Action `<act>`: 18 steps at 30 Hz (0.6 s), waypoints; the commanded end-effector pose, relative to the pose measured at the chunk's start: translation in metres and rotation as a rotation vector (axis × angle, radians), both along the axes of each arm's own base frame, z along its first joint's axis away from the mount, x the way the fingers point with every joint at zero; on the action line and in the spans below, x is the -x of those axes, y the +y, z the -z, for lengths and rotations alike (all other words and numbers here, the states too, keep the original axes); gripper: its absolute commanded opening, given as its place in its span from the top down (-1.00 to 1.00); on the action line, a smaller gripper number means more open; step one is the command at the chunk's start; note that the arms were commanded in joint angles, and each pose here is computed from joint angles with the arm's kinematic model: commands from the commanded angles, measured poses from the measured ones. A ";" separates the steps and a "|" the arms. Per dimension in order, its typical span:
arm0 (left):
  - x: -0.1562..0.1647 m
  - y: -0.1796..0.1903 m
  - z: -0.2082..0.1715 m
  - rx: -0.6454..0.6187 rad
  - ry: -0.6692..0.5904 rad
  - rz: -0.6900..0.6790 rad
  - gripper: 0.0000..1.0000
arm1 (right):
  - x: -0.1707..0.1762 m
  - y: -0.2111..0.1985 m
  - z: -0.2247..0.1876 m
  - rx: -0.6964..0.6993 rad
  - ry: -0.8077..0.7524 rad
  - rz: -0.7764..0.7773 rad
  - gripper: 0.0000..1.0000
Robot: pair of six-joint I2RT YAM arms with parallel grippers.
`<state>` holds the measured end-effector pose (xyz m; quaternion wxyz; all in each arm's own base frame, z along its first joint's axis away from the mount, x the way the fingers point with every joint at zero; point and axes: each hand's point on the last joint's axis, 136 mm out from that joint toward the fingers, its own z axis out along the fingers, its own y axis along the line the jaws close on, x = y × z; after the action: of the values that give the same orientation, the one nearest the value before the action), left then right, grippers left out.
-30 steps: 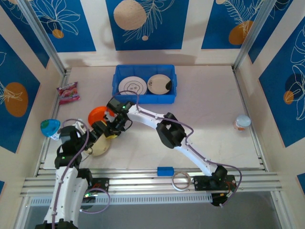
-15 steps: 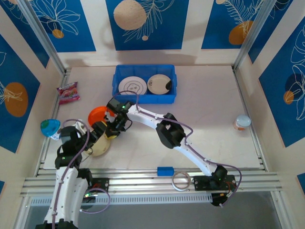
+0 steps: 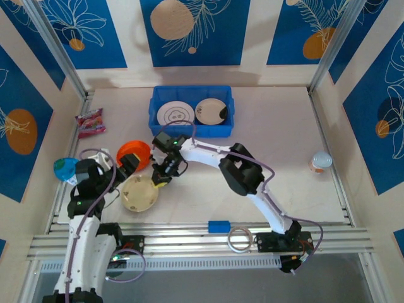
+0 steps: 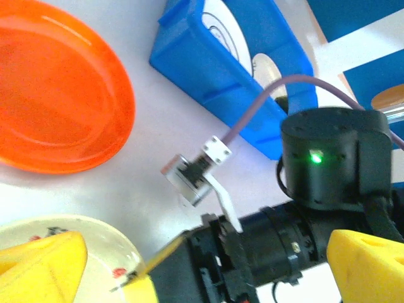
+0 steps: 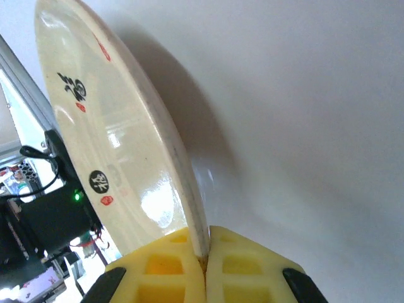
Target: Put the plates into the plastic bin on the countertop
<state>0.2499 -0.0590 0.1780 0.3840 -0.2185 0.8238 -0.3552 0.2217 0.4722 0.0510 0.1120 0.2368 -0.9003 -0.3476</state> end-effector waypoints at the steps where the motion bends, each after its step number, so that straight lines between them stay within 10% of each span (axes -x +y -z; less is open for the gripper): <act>1: -0.007 -0.002 -0.022 -0.019 -0.064 0.045 -0.94 | -0.017 -0.017 -0.043 -0.080 -0.079 0.045 1.00; 18: -0.042 -0.041 -0.047 0.105 -0.145 0.186 -0.77 | -0.075 -0.138 -0.117 -0.205 0.009 0.376 1.00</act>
<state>0.2844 -0.0861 0.1961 0.3692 -0.1723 0.8109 -0.4200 0.3060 0.3314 0.1403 0.0209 0.0633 -0.9046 -0.4210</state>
